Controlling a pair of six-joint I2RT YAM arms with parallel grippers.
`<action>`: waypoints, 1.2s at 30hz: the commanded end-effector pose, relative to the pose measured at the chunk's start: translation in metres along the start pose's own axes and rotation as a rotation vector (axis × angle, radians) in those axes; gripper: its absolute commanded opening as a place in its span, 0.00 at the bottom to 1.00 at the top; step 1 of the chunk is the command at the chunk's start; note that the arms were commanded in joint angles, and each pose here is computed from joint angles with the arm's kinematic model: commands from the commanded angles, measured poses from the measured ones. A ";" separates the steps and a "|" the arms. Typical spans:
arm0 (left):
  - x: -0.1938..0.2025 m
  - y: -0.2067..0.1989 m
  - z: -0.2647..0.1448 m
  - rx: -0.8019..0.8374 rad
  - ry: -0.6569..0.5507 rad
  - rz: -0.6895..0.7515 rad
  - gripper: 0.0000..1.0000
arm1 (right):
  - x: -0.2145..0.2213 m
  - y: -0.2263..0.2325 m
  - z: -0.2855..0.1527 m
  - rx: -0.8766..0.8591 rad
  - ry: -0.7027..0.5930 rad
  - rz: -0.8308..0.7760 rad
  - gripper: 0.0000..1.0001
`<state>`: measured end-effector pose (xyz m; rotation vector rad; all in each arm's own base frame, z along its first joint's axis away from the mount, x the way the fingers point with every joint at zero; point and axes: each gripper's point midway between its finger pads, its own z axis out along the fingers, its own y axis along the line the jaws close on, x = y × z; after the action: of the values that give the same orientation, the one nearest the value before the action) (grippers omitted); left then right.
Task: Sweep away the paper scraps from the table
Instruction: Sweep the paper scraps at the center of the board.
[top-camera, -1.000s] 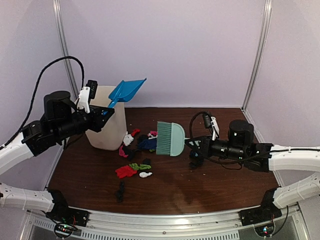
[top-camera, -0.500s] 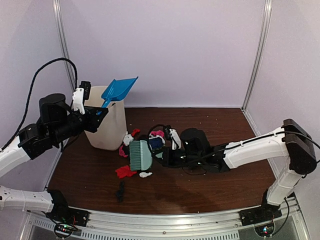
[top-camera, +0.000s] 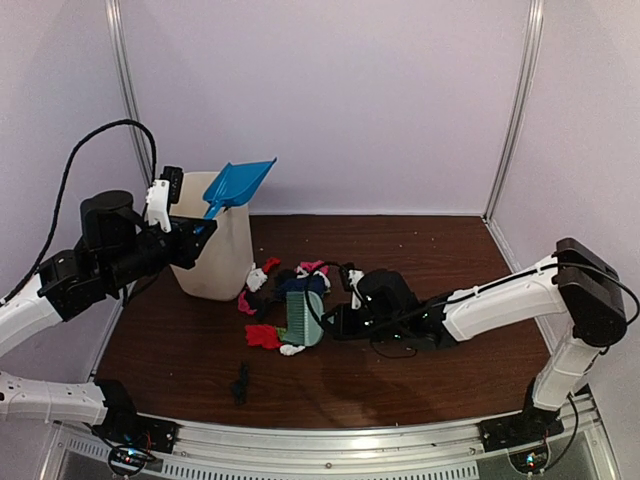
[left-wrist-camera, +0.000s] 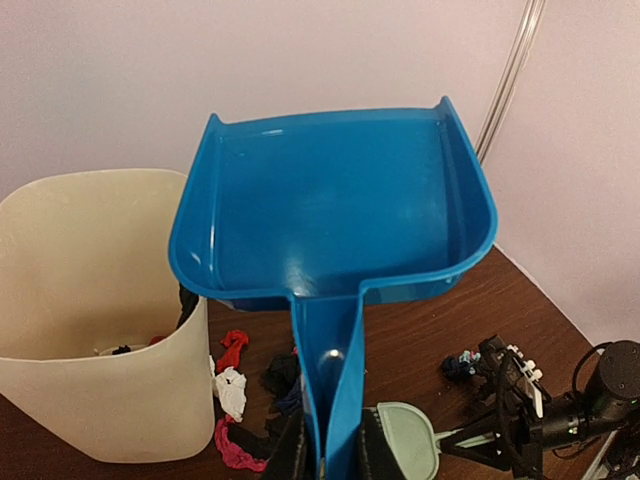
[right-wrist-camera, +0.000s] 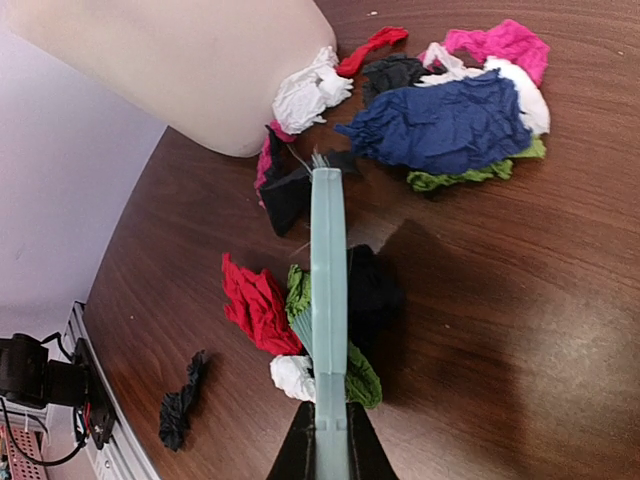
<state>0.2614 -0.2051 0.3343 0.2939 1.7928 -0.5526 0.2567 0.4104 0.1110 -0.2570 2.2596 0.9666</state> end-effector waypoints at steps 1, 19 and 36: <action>-0.006 -0.001 0.000 0.000 -0.031 0.002 0.00 | -0.004 -0.030 -0.028 0.108 -0.056 0.013 0.00; -0.005 -0.008 0.006 0.034 -0.015 -0.002 0.00 | -0.049 0.024 -0.129 -0.117 -0.140 -0.094 0.00; 0.000 -0.006 0.003 0.029 -0.007 0.001 0.00 | -0.008 0.011 -0.020 0.025 0.031 -0.146 0.00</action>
<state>0.2638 -0.2123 0.3249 0.3176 1.8203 -0.5575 0.2311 0.4193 0.1324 -0.4846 2.2627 0.9598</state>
